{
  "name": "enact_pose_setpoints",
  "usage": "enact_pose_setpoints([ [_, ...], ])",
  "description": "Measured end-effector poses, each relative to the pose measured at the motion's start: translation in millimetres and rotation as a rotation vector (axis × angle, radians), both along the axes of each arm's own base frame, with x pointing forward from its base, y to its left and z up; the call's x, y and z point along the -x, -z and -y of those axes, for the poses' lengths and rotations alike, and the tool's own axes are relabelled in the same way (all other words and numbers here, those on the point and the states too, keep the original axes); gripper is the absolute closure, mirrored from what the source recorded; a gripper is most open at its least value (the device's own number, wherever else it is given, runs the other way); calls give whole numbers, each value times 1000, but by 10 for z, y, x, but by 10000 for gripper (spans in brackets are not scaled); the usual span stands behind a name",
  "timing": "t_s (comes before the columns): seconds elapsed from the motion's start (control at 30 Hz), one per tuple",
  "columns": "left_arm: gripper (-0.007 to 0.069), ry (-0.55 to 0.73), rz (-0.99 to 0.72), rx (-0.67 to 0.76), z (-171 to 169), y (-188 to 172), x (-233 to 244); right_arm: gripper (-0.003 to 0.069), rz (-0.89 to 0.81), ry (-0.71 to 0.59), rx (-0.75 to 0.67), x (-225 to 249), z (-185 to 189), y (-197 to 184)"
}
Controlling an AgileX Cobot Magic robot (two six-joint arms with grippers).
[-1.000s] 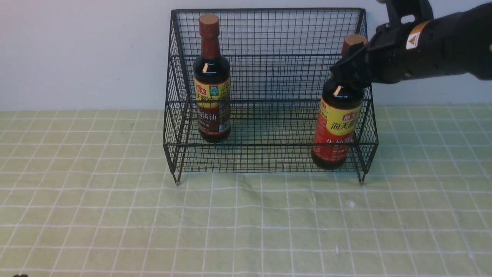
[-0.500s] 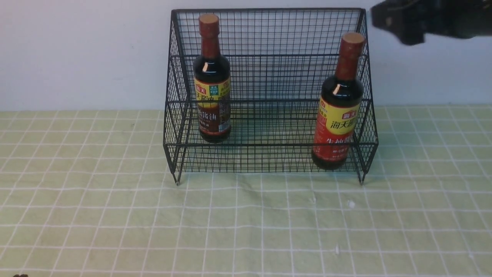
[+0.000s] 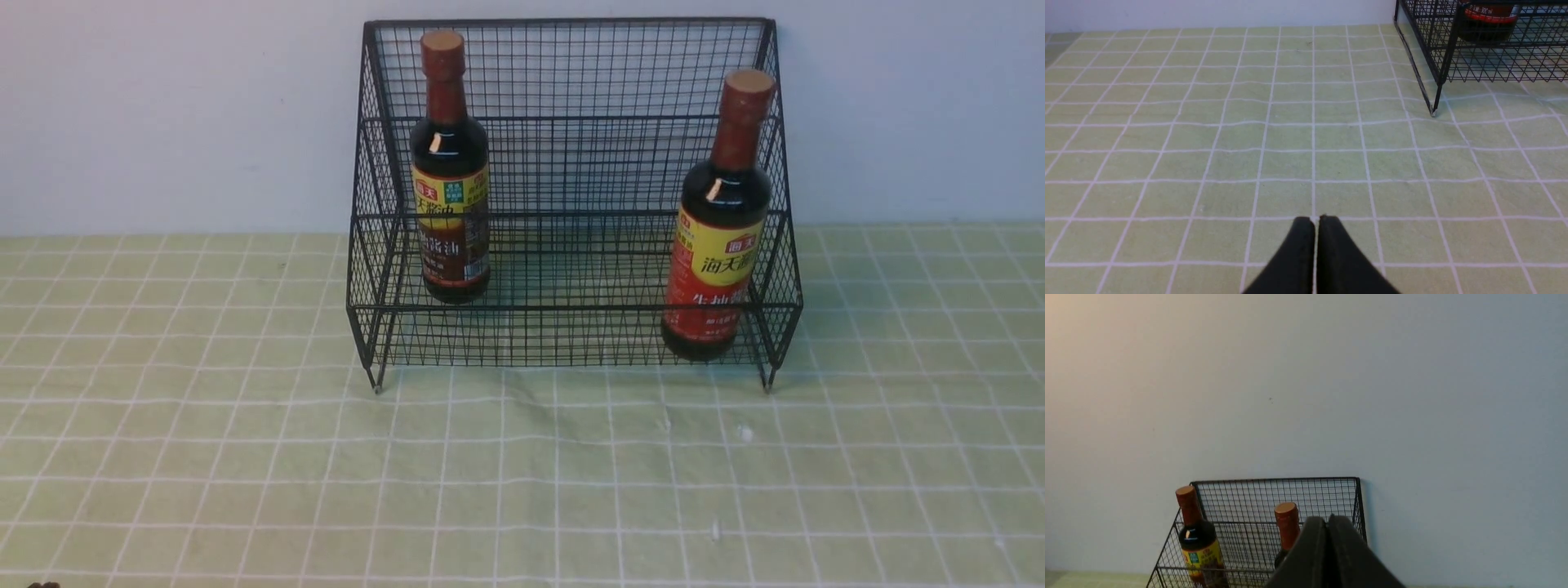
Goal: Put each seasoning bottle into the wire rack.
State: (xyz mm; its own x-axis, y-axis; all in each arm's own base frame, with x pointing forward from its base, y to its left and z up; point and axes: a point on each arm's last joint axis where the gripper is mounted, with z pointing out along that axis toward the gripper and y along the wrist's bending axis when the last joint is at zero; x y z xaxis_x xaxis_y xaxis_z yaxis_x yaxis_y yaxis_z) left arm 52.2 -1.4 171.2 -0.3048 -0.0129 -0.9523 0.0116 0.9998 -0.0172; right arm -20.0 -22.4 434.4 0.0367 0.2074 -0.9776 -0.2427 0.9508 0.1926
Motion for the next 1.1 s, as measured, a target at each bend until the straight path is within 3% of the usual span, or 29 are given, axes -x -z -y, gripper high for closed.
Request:
enact_pose_setpoints([
  [0.2, 632, 0, 0, 0, 0, 0, 0, 672, 119, -23, -87, 152, 41, 554],
  [0.5, 632, 0, 0, 0, 0, 0, 0, 672, 39, -61, -96, -148, -109, 943],
  [0.8, 632, 0, 0, 0, 0, 0, 0, 672, 42, -47, -64, -181, -113, 983],
  [1.1, 632, 0, 0, 0, 0, 0, 0, 672, 90, -120, 76, -154, -190, 977],
])
